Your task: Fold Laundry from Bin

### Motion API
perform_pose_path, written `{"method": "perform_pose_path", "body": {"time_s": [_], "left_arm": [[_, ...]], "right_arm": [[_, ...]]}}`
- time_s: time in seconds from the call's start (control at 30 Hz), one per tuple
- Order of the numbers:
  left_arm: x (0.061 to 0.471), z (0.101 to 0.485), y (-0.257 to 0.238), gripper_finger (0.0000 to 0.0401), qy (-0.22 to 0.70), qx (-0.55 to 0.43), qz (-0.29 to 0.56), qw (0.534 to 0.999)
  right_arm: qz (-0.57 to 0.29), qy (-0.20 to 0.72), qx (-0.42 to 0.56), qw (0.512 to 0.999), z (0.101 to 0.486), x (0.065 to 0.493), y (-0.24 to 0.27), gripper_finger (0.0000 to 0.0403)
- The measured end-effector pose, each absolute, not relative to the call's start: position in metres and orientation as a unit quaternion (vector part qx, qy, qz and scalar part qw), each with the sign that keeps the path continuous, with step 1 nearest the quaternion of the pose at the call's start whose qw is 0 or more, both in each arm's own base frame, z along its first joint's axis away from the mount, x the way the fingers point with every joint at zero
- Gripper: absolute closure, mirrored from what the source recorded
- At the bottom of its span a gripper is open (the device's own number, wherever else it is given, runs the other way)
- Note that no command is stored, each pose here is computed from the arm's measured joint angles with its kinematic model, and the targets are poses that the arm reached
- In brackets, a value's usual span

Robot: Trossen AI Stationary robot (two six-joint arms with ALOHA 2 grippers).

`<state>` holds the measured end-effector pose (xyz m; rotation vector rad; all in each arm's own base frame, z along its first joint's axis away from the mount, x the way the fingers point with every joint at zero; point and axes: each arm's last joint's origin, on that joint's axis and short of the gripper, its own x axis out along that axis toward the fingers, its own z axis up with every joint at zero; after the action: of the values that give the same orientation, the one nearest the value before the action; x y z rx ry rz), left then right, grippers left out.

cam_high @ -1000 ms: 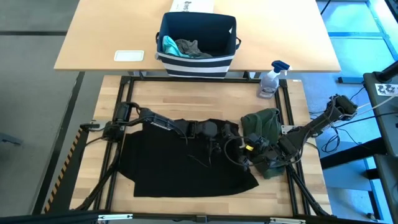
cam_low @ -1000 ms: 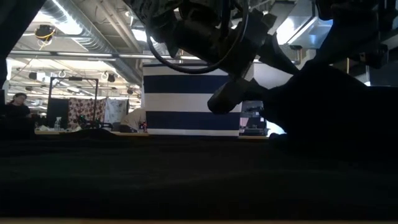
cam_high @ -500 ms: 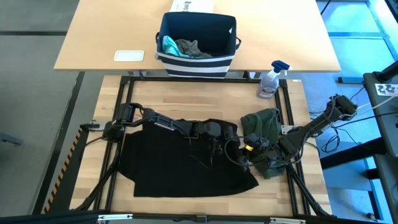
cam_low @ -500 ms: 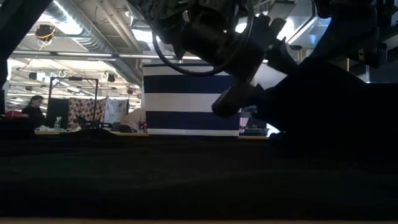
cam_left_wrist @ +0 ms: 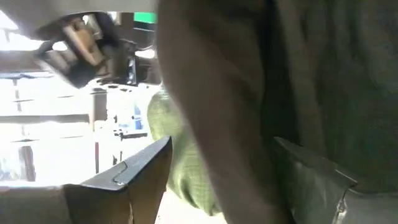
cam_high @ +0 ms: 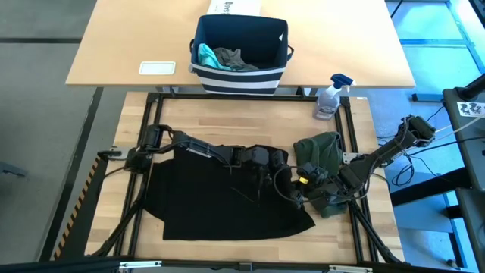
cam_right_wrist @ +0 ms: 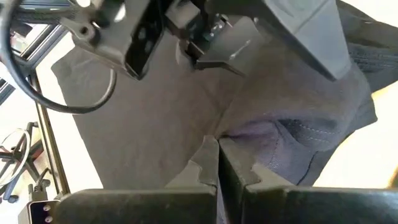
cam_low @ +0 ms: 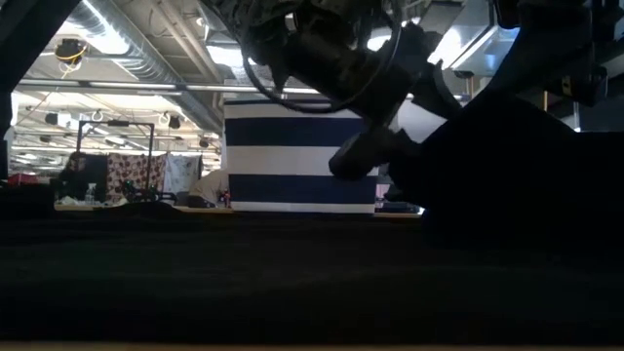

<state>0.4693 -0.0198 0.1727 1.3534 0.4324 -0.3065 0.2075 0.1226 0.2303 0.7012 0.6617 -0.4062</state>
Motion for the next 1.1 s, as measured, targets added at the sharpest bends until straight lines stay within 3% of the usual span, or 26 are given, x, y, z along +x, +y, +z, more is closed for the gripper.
{"method": "perform_pose_path", "body": {"time_s": [0.27,0.57,0.77,1.1], "left_arm": [[0.460,0.162,-0.032,0.0131,0.247,0.594,-0.200,0.739],[0.463,0.165,-0.024,0.0131,0.239,0.588,-0.168,0.754],[0.466,0.149,-0.027,0.0131,0.245,0.586,-0.185,0.750],[0.472,0.138,-0.025,0.0131,0.251,0.600,-0.137,0.747]], "right_arm": [[-0.193,0.318,0.335,0.866,0.230,0.207,0.123,0.0403],[-0.192,0.317,0.336,0.866,0.230,0.208,0.123,0.0403],[-0.192,0.317,0.336,0.866,0.230,0.208,0.123,0.0403],[-0.191,0.315,0.338,0.866,0.231,0.208,0.123,0.0403]]}}
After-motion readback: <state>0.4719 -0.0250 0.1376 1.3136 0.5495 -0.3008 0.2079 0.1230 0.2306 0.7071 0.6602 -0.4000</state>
